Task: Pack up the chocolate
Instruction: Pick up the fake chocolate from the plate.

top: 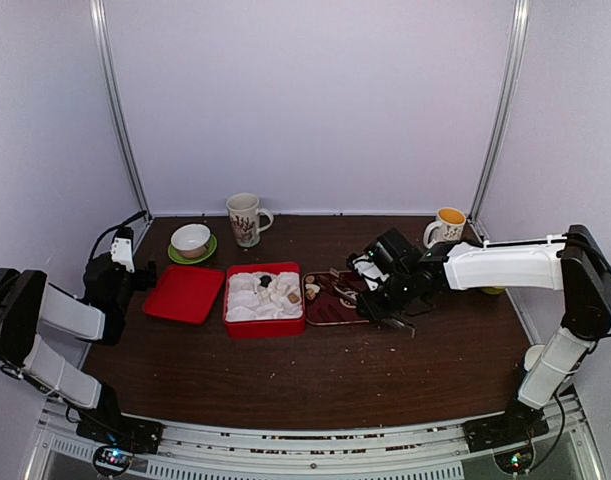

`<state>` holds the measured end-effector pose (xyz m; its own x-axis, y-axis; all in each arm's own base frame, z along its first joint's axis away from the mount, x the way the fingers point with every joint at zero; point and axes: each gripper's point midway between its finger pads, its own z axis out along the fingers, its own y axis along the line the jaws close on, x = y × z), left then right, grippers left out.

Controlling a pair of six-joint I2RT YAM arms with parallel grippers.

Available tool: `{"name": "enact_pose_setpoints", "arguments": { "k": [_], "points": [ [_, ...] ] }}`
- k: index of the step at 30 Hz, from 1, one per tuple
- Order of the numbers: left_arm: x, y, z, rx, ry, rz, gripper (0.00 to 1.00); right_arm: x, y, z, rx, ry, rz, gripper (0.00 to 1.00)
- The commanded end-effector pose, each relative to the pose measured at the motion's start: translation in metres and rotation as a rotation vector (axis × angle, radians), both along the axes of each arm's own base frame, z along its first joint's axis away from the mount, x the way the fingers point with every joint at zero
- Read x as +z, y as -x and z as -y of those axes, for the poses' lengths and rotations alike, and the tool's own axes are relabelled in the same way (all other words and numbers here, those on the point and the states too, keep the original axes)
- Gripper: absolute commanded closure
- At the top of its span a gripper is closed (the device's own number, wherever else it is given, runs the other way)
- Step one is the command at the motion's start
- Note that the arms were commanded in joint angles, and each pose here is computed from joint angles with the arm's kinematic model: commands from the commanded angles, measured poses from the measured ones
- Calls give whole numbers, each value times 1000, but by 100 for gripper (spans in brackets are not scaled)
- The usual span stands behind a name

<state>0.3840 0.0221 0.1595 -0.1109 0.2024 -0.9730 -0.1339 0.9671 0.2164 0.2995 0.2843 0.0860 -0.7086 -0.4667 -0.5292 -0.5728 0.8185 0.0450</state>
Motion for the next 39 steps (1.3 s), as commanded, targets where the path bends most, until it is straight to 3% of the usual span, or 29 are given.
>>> {"name": "enact_pose_setpoints", "arguments": {
  "k": [1,39],
  "points": [
    [8,0,-1,-2,-4,32,2,2,0,-2,5,-11,2,62],
    [7,0,-1,-3,-4,31,2,-21,4,-30,80,-45,-92,67]
  ]
}}
